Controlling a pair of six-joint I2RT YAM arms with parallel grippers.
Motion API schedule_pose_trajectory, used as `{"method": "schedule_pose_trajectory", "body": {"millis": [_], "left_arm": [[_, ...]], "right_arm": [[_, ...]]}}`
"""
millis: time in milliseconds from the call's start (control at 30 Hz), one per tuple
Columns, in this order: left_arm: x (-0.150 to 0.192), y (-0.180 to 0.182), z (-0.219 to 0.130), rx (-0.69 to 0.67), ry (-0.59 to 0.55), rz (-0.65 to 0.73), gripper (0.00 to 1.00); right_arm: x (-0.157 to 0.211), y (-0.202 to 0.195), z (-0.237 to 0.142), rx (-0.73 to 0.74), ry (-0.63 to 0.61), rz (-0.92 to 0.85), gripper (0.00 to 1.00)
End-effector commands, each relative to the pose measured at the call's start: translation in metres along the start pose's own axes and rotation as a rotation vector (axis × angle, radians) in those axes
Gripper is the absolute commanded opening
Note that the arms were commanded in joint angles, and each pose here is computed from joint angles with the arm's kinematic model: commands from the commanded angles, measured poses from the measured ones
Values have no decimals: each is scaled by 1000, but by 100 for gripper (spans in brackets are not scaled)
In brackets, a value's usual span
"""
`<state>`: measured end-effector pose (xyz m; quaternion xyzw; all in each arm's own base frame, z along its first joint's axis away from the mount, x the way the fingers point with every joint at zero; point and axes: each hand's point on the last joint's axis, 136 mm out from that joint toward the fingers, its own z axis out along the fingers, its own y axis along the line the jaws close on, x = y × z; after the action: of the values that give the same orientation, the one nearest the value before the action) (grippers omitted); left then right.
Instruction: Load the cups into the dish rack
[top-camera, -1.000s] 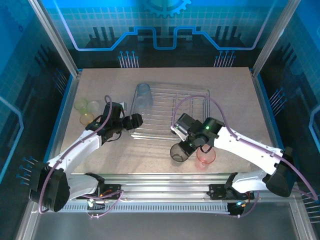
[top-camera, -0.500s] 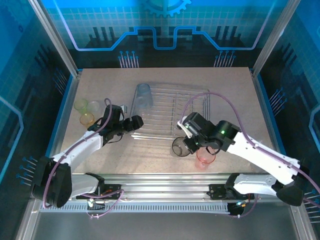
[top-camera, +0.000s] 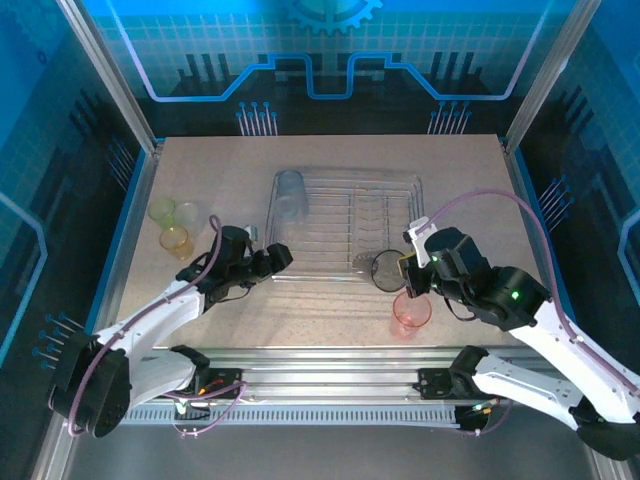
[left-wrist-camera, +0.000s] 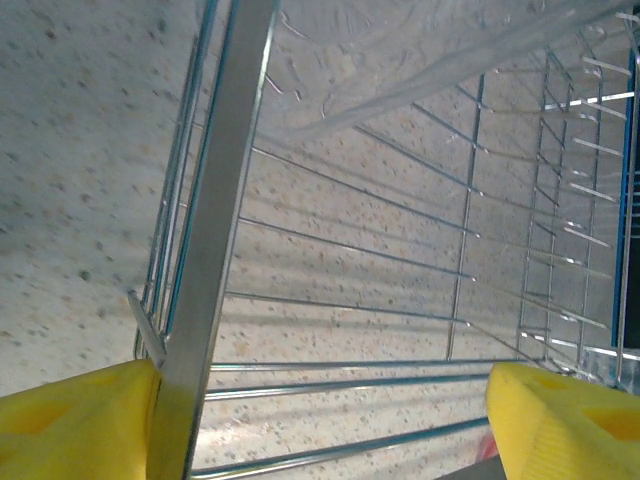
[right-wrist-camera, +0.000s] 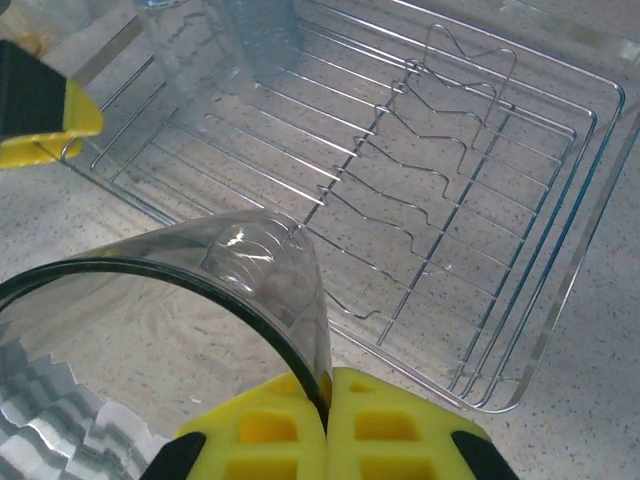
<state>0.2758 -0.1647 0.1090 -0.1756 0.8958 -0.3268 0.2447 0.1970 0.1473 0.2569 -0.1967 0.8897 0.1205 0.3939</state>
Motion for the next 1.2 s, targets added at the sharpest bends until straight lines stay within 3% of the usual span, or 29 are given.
{"method": "schedule_pose_trajectory", "body": {"millis": [0,367,467,500,633,800,1033,1167], "left_arm": [[0,-18,6,48,-13,11,84],[16,-36,12,44,14,65,85],[9,-32,-8,16,-45,100,92],[5,-32,-17,12,-74,120,99],[-7,-36,-58,29,-187,198,99],[-6,-68,-100,212,-261,321,99],[24,-137,-122,595,-134,460,99],[29,-161,-131,723,-103,477,99]], "right_arm": [[-8,2,0,-29,-37,60,0],[-11,3,-8,-58,-52,64,0],[-12,8,-8,-90,-54,58,0],[-14,10,-8,-104,-58,57,0],[-21,22,-7,-173,-77,43,0],[-34,45,-8,-304,-139,-8,0],[-67,70,-45,-528,-353,32,0],[-82,72,-68,-646,-436,83,0]]}}
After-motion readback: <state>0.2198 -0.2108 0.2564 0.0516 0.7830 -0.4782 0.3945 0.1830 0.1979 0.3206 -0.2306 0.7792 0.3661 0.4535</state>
